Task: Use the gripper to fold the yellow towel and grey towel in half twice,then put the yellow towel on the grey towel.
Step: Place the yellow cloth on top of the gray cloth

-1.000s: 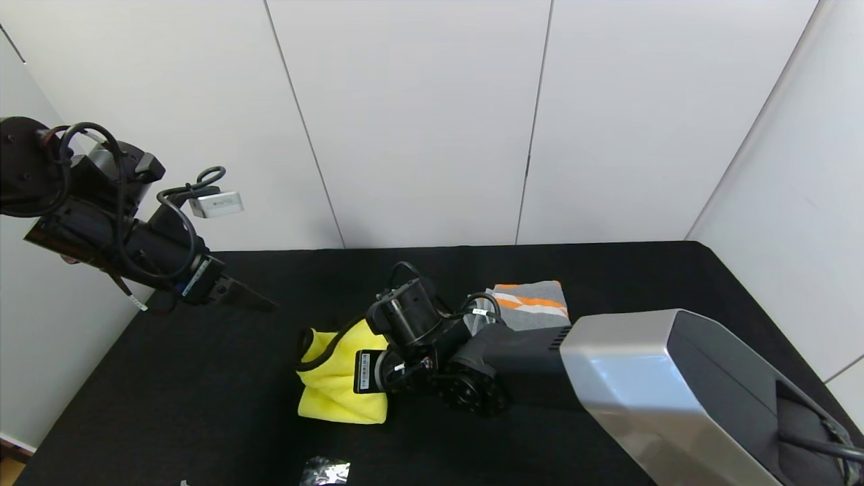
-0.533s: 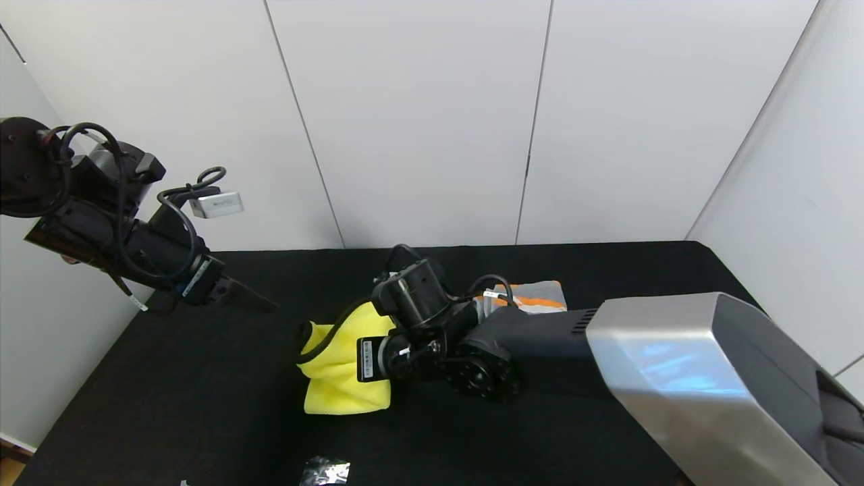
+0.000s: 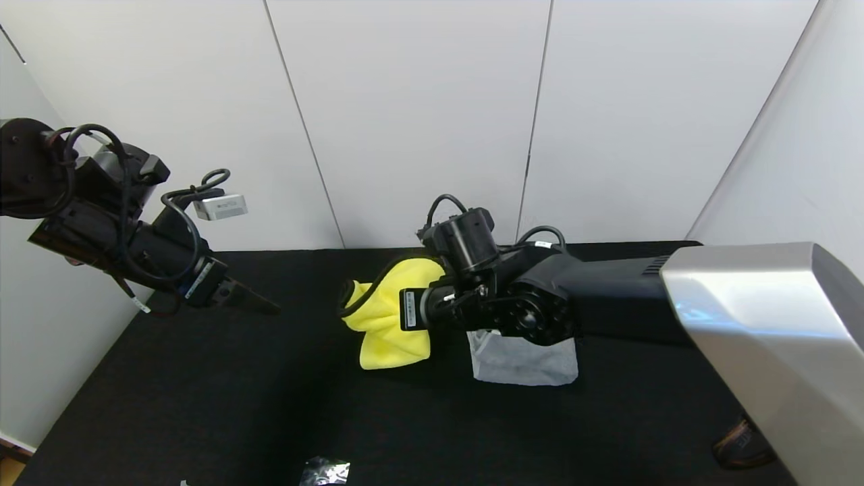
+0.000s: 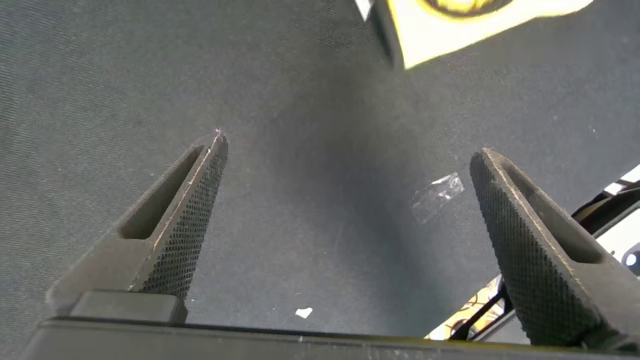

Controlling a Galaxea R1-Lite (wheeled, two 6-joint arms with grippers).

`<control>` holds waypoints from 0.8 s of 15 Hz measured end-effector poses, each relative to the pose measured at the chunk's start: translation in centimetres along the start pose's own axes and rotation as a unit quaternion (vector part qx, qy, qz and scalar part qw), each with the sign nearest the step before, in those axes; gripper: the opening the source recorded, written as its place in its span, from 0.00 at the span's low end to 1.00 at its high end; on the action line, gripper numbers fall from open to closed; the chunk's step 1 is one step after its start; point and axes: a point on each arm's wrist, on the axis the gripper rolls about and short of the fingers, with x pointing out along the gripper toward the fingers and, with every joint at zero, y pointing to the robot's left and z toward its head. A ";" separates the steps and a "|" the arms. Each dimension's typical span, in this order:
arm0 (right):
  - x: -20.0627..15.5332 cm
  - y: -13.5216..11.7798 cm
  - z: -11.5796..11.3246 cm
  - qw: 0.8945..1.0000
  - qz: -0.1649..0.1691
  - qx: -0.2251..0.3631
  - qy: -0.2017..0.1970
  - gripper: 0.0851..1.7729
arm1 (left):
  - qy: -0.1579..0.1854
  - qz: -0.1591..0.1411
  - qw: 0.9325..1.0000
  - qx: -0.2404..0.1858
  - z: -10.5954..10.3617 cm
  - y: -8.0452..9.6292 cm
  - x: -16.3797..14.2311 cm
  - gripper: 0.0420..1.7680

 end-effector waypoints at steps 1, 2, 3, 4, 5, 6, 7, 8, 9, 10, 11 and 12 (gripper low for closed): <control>-0.6 -0.4 0.4 1.000 -0.006 0.003 0.002 0.03 | 0.000 -0.001 1.000 0.000 0.0 0.0 0.0 0.97; -1.2 -0.8 0.8 1.000 -0.014 0.007 0.007 0.03 | 0.001 0.000 1.000 0.000 0.0 0.0 0.0 0.97; -1.8 -1.3 1.1 1.000 -0.024 0.011 0.013 0.03 | 0.000 0.000 1.000 0.000 0.0 0.0 0.0 0.97; -2.5 -2.0 1.5 0.999 -0.035 0.017 0.021 0.03 | 0.001 0.000 1.000 0.000 0.0 0.0 0.0 0.97; -3.2 -2.6 1.9 0.998 -0.045 0.022 0.027 0.03 | 0.001 0.000 1.000 0.000 0.0 0.0 0.0 0.97; -3.9 -3.0 2.2 0.998 -0.054 0.026 0.033 0.03 | 0.000 0.000 1.000 0.000 0.0 0.0 0.0 0.97; -4.8 -3.6 2.6 0.997 -0.064 0.031 0.039 0.03 | 0.001 0.000 1.000 0.000 0.0 0.0 0.0 0.97; -5.5 -4.1 2.9 0.996 -0.073 0.036 0.044 0.03 | 0.001 0.000 1.000 0.000 0.0 0.0 0.0 0.97; -6.3 -4.5 3.2 0.995 -0.081 0.036 0.050 0.03 | 0.001 -0.001 1.000 0.000 0.0 0.0 0.0 0.97; -6.9 -4.9 3.4 0.994 -0.086 0.030 0.052 0.03 | 0.001 -0.002 1.000 0.001 0.0 -0.1 0.1 0.97; -7.5 -5.3 3.6 0.994 -0.090 0.029 0.052 0.03 | 0.002 -0.002 1.000 0.001 0.0 -0.1 0.2 0.97; -7.9 -5.7 3.7 0.994 -0.092 0.032 0.052 0.03 | 0.002 -0.003 1.000 0.002 0.0 -0.2 0.2 0.97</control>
